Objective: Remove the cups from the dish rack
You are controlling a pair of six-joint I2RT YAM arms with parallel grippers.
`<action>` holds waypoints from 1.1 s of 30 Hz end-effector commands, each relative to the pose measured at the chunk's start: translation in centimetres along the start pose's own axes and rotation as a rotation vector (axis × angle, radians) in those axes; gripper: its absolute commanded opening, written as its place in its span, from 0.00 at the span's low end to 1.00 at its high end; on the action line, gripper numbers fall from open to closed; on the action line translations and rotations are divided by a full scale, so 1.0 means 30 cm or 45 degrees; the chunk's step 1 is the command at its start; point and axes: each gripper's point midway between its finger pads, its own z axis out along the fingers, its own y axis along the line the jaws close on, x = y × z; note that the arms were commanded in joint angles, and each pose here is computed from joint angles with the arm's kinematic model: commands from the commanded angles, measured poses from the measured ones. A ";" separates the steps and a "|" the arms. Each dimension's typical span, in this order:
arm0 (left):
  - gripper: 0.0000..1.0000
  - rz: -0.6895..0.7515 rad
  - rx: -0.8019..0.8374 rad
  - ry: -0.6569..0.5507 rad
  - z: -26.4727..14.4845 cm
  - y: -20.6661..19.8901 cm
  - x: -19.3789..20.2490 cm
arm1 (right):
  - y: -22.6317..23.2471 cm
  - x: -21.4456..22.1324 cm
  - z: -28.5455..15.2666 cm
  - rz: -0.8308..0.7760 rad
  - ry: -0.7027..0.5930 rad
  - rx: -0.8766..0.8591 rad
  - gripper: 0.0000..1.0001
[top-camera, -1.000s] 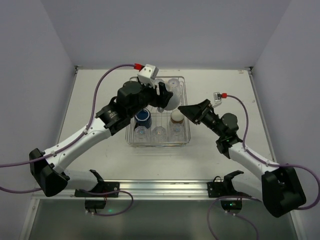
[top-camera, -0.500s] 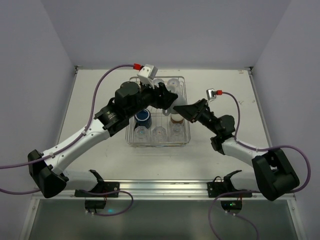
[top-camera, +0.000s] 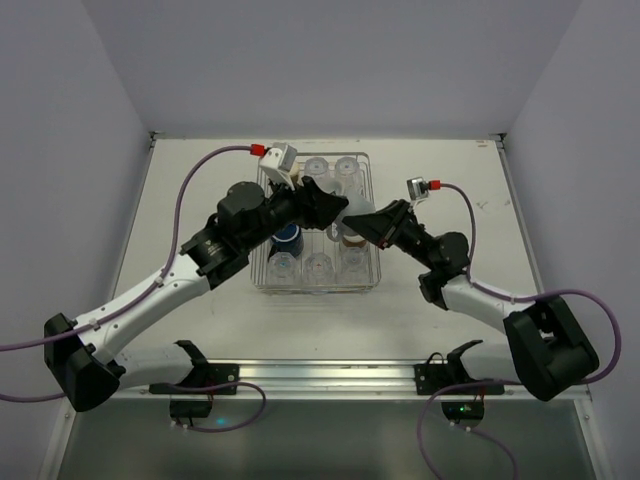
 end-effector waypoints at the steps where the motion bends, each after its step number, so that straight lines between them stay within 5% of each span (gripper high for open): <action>1: 0.44 0.027 0.112 -0.130 -0.035 -0.082 -0.100 | 0.211 -0.068 -0.028 -0.208 -0.155 -0.307 0.00; 2: 0.61 0.048 0.099 -0.126 -0.040 -0.076 -0.103 | 0.214 -0.065 -0.038 -0.222 -0.158 -0.301 0.00; 5: 0.79 0.122 0.057 -0.127 -0.061 -0.065 -0.129 | 0.211 -0.063 -0.050 -0.241 -0.168 -0.261 0.00; 7: 0.82 0.149 0.028 -0.146 -0.078 -0.052 -0.141 | 0.199 -0.065 -0.052 -0.264 -0.172 -0.223 0.00; 16: 0.78 0.110 0.127 -0.079 -0.048 -0.067 -0.051 | 0.239 -0.078 -0.024 -0.246 -0.145 -0.257 0.00; 26: 0.79 0.238 -0.042 -0.148 -0.145 -0.021 -0.158 | 0.190 -0.121 0.006 -0.373 -0.155 -0.038 0.00; 29: 0.81 0.300 -0.134 -0.130 -0.205 0.023 -0.161 | 0.162 -0.167 -0.003 -0.497 -0.180 0.138 0.00; 33: 0.84 0.370 -0.284 -0.068 -0.294 0.116 -0.118 | -0.004 -0.235 -0.079 -0.661 -0.117 0.654 0.00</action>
